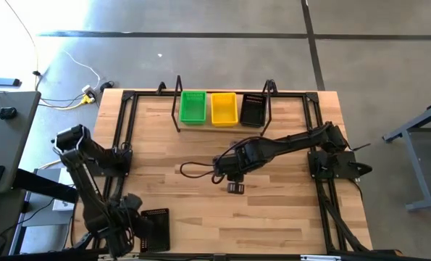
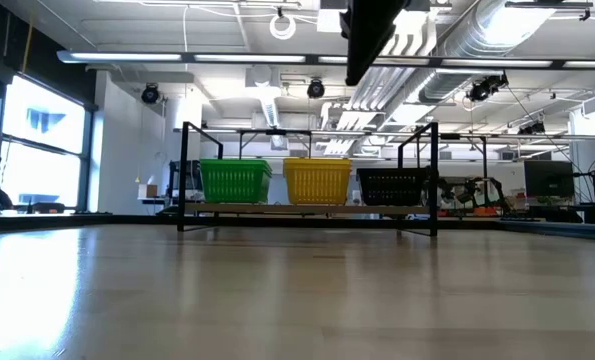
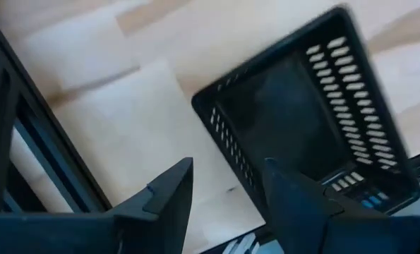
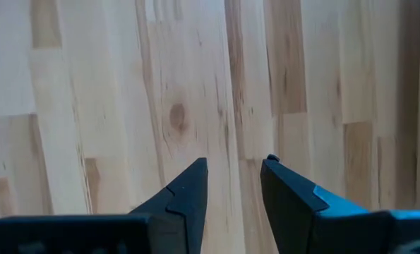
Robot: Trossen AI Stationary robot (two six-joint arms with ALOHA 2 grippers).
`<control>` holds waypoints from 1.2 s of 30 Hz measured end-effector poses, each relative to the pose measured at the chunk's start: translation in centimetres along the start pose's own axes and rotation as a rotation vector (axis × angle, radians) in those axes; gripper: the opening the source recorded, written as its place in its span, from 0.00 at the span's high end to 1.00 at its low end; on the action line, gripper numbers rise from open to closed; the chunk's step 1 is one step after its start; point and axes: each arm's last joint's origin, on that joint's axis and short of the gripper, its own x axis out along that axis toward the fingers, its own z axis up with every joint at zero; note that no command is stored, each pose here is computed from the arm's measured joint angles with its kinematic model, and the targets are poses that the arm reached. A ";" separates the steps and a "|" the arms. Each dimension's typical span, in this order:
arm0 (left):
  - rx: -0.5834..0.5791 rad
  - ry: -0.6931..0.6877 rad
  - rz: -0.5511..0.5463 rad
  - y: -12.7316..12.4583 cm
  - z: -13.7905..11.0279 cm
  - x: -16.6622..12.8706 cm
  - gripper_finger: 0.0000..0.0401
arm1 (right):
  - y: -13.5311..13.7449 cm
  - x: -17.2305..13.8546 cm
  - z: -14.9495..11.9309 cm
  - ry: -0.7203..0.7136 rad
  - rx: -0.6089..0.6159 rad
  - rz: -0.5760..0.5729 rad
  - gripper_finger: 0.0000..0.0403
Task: Stack baskets on shelf by color
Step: Stack the black bin on top of the black bins on the shelf
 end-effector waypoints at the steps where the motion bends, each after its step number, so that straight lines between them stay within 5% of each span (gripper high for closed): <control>1: -0.002 0.006 0.007 -0.2 -0.1 0.3 0.60 | 0.0 0.0 0.0 0.004 -0.001 -0.001 0.71; 28: -0.084 0.022 0.130 -3.5 -1.1 7.0 0.61 | -0.1 0.0 -0.5 0.060 -0.037 0.007 0.71; 36: -0.114 0.043 0.132 -4.1 -0.5 7.1 0.80 | 0.0 0.0 -0.6 0.065 -0.079 0.007 0.71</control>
